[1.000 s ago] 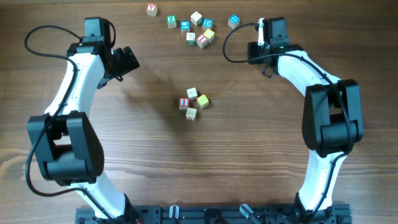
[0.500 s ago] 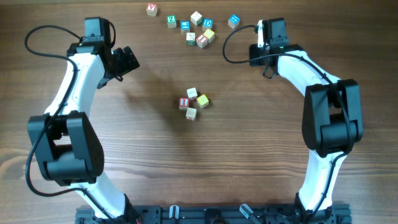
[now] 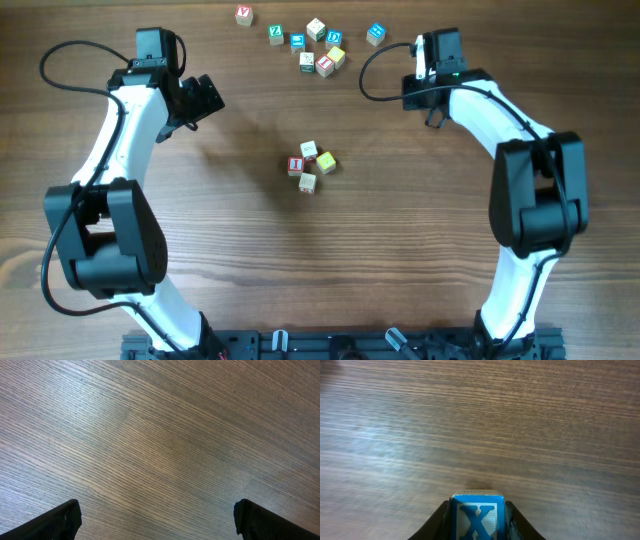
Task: Form a circle
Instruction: 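Carry the X block down-left toward the block group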
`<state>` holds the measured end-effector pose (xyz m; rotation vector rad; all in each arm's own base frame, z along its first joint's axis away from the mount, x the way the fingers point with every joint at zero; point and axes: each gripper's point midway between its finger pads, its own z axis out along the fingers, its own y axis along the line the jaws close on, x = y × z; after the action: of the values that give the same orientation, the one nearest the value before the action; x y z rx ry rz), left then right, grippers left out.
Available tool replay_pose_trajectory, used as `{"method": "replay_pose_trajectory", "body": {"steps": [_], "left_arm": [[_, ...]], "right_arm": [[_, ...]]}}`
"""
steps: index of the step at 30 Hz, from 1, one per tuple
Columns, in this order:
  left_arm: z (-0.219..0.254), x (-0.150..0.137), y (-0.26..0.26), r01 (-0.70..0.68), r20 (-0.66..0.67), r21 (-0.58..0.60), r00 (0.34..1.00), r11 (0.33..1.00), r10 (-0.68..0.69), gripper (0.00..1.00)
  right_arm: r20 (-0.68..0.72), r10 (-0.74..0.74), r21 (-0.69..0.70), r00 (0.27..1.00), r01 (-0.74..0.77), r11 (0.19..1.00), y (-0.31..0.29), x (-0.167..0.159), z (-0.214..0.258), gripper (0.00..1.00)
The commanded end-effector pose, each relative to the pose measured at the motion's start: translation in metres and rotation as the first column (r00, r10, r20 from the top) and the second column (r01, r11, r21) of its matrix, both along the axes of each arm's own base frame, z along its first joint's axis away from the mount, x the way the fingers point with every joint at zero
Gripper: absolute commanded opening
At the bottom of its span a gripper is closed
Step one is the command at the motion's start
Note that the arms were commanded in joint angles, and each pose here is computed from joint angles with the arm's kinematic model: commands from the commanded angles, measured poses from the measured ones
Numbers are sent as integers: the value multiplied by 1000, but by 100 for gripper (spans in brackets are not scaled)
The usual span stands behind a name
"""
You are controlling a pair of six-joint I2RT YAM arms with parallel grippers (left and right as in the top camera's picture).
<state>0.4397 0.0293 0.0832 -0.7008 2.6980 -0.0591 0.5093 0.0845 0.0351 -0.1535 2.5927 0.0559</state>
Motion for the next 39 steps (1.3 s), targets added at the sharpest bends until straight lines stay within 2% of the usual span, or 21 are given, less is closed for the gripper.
{"method": "replay_pose_trajectory", "body": {"steps": [1,8,13,18,23,30,34,39], "left_arm": [[11,3,2,1,28,2,1000,1000,-1,100],[11,3,2,1,28,2,1000,1000,-1,100],[11,3,2,1,28,2,1000,1000,-1,100],[11,3,2,1,28,2,1000,1000,-1,100],[11,3,2,1,28,2,1000,1000,-1,100],[11,3,2,1,28,2,1000,1000,-1,100],[11,3,2,1,28,2,1000,1000,-1,100],[11,3,2,1,28,2,1000,1000,-1,100]], "right_arm": [[102,43,133,994,-57,989,21,-4,74,25],[38,38,382,999,-49,923,51,-45,129,25],[-126,38,470,991,25,882,61,-77,121,25],[-259,12,457,966,111,882,61,-101,108,25],[-318,74,435,945,77,897,82,-125,102,24],[-335,182,425,924,-24,905,127,-152,100,23],[-362,176,418,915,-9,908,149,-165,99,22],[-358,236,405,904,-77,911,176,-184,98,21]]}}
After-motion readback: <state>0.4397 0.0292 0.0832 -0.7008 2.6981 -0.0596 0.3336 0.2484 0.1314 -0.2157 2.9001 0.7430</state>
